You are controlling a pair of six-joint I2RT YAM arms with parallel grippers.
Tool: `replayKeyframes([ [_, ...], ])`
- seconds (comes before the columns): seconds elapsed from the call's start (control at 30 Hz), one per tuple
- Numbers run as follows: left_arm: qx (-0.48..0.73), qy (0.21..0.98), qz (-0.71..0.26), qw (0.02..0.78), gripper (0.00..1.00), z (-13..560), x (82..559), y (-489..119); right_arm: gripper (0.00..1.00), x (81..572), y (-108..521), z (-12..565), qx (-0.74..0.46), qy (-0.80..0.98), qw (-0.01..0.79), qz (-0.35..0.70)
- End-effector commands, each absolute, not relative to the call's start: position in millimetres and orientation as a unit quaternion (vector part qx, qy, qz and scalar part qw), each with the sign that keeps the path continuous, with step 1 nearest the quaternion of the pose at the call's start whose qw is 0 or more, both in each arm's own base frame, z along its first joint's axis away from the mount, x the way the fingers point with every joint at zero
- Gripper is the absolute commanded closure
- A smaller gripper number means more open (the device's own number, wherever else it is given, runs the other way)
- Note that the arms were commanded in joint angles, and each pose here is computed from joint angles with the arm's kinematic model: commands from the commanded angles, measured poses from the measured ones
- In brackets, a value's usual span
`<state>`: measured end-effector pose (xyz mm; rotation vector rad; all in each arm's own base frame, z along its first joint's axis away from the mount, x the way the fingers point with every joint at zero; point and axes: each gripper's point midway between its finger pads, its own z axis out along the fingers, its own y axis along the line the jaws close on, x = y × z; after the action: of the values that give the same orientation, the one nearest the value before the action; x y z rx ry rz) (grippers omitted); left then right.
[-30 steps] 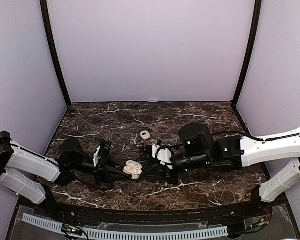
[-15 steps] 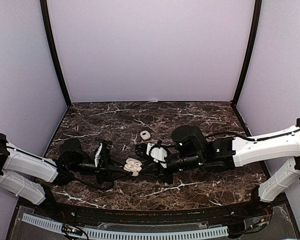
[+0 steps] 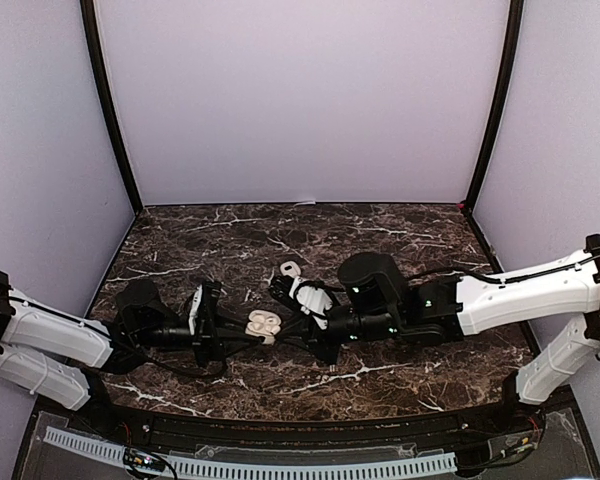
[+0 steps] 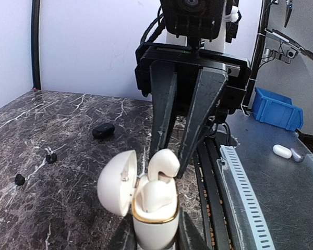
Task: Insert the wireless bluetooth earbuds into the charging case
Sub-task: Adjust the right earbud in the right side groove of the charging case.
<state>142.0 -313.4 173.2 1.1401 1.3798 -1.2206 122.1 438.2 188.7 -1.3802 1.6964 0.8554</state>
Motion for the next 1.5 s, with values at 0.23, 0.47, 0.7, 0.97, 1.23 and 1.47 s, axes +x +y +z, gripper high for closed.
replayKeyframes([
  [0.23, 0.465, 0.545, -0.459, 0.525, 1.0, 180.9, 148.7, -310.2, 0.91, 137.1, 458.7, 192.5, -0.47, 0.707, 0.381, 0.366],
  [0.47, 0.46, 0.543, -0.447, 0.543, 1.0, 181.8, 151.0, -307.7, 0.9, 137.7, 462.8, 186.5, -0.459, 0.721, 0.359, 0.375],
  [0.7, 0.453, 0.539, -0.429, 0.566, 1.0, 180.1, 153.3, -301.2, 0.9, 145.2, 460.3, 188.5, -0.427, 0.743, 0.338, 0.389],
  [0.97, 0.441, 0.535, -0.438, 0.573, 1.0, 185.9, 153.3, -299.9, 0.83, 135.9, 463.2, 166.9, -0.453, 0.754, 0.287, 0.38],
  [1.23, 0.429, 0.531, -0.444, 0.581, 1.0, 189.1, 152.4, -296.4, 0.68, 130.7, 446.5, 171.3, -0.464, 0.752, 0.288, 0.371],
  [1.47, 0.427, 0.52, -0.452, 0.585, 1.0, 194.4, 149.8, -296.1, 0.54, 128.9, 431.8, 184.0, -0.452, 0.747, 0.302, 0.384],
])
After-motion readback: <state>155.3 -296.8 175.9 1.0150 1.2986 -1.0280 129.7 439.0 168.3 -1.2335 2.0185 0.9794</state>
